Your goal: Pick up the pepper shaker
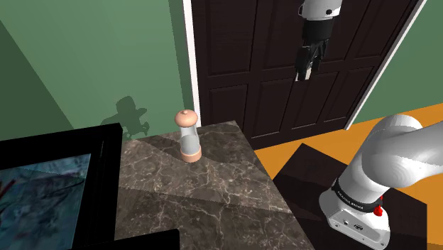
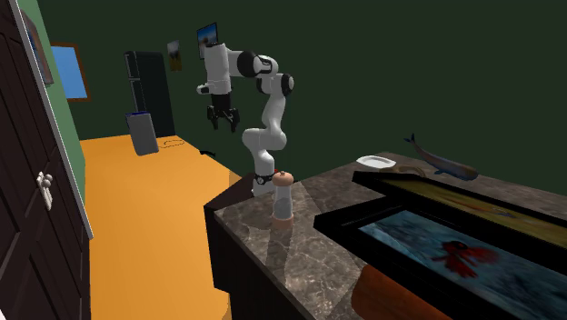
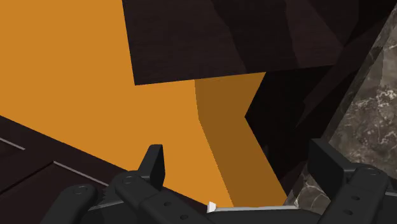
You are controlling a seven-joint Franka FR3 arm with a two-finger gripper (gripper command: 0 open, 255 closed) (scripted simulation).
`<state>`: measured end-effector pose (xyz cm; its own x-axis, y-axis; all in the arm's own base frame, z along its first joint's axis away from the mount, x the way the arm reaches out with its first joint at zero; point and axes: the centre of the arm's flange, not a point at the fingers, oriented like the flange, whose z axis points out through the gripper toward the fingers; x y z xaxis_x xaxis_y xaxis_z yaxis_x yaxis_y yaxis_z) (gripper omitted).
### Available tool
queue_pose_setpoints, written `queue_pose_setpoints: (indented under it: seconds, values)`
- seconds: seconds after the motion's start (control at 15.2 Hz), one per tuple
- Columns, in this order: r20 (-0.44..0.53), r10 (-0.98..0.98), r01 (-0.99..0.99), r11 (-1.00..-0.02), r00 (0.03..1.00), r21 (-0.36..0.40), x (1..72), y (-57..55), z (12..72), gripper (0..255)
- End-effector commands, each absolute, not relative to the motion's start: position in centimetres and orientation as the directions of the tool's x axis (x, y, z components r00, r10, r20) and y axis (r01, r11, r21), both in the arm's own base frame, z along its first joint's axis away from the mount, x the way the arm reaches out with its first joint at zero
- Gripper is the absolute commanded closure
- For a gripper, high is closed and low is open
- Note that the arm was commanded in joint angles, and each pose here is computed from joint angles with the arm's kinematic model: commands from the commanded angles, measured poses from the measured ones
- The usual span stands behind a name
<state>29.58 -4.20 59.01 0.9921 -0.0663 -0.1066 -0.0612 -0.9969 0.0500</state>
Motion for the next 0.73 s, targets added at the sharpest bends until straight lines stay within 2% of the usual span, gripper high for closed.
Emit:
queue_pose_setpoints:
  seconds: [0.0, 0.66]
  values:
    - [-0.107, -0.066, -0.061, -0.997, 0.992, 0.050, 29.6, -4.2, 59.0, 0]
    - [-0.099, -0.060, -0.060, -0.998, 0.993, 0.009, 35.5, 6.7, 57.0, 0]
